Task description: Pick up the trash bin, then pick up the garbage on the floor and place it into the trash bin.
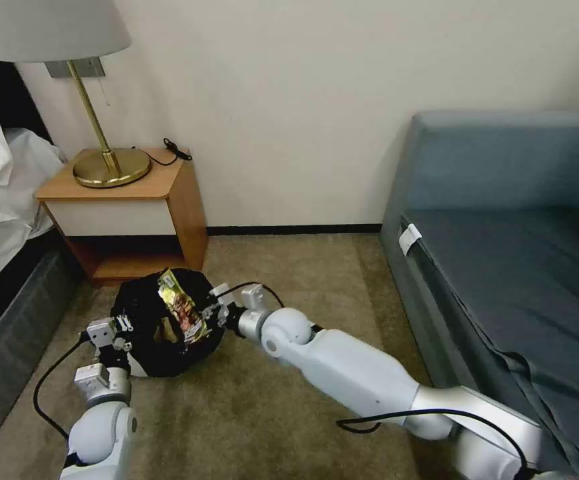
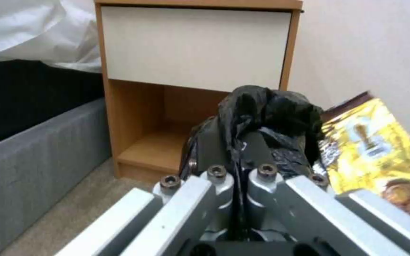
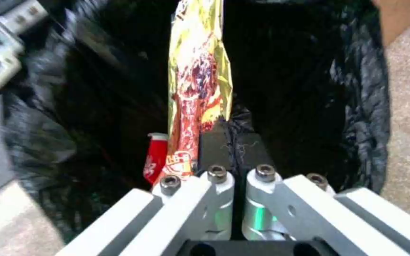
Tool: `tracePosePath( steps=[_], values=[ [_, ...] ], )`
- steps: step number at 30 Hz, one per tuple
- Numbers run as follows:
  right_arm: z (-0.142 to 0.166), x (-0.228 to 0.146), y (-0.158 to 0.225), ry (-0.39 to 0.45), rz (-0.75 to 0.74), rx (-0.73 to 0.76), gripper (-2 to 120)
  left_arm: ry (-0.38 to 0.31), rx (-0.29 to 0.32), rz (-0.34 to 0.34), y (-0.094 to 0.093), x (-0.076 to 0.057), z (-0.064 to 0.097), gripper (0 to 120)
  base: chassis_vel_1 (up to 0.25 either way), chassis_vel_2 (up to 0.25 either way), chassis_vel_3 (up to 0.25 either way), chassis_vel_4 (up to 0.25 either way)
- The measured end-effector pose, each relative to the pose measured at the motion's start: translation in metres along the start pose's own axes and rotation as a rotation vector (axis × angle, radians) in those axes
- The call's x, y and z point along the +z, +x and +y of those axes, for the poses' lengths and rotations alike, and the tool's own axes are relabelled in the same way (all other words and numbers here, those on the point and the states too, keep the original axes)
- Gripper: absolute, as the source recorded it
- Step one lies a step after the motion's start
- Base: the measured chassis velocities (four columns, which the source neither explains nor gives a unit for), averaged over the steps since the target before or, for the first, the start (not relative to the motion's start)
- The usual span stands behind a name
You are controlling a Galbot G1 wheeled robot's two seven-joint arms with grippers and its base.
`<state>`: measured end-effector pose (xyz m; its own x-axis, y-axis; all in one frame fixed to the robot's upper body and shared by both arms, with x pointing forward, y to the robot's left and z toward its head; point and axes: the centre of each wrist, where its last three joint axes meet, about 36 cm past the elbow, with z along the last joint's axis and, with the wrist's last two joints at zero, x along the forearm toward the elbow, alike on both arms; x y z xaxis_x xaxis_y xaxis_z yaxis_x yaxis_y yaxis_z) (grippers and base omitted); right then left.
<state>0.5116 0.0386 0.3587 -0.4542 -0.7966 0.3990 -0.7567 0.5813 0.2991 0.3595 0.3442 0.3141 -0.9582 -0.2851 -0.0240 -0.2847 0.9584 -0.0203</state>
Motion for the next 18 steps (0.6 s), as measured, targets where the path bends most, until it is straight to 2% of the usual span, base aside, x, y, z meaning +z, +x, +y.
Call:
tracePosePath(
  steps=[2,4,7,9,13,14,15,16,18],
  values=[
    [0.0012,0.0021,-0.0044,0.004,0.002,0.006,0,0.001,0.0,0.0,-0.0004,0.0001,0.0,0,0.0,0.0,0.0,0.0],
    [0.0062,0.0032,-0.0112,0.011,0.003,0.007,12,0.002,-0.001,0.0,-0.0015,0.0008,-0.0004,0,0.0,0.0,0.0,0.0],
    [0.0078,0.0029,-0.0128,0.015,0.002,0.007,18,0.003,-0.001,0.001,-0.0019,0.0014,-0.0006,0,0.0,0.0,0.0,0.0],
    [0.0085,0.0037,-0.0132,0.023,0.002,0.009,28,0.005,-0.001,0.001,-0.0025,0.0024,-0.0006,0,0.0,0.0,0.0,0.0],
    [0.0075,0.0056,-0.0122,0.026,0.004,0.012,34,0.006,-0.002,0.002,-0.0027,0.0028,-0.0004,0,0.0,0.0,0.0,0.0],
    [0.0071,0.008,-0.0109,0.028,0.005,0.013,46,0.006,-0.003,0.003,-0.0027,0.0033,0.0003,0,0.0,0.0,0.0,0.0],
    [0.0072,0.0097,-0.0097,0.032,0.006,0.014,52,0.006,-0.004,0.002,-0.0029,0.0034,0.0011,0,0.0,0.0,0.0,0.0],
    [0.0072,0.0097,-0.0097,0.032,0.006,0.014,52,0.006,-0.004,0.002,-0.0029,0.0034,0.0011,0,0.0,0.0,0.0,0.0],
    [0.0095,0.01,-0.0069,0.044,0.001,0.012,62,0.005,-0.008,0.001,-0.0031,0.0031,0.0035,0,0.0,0.0,0.0,0.0]
  ],
)
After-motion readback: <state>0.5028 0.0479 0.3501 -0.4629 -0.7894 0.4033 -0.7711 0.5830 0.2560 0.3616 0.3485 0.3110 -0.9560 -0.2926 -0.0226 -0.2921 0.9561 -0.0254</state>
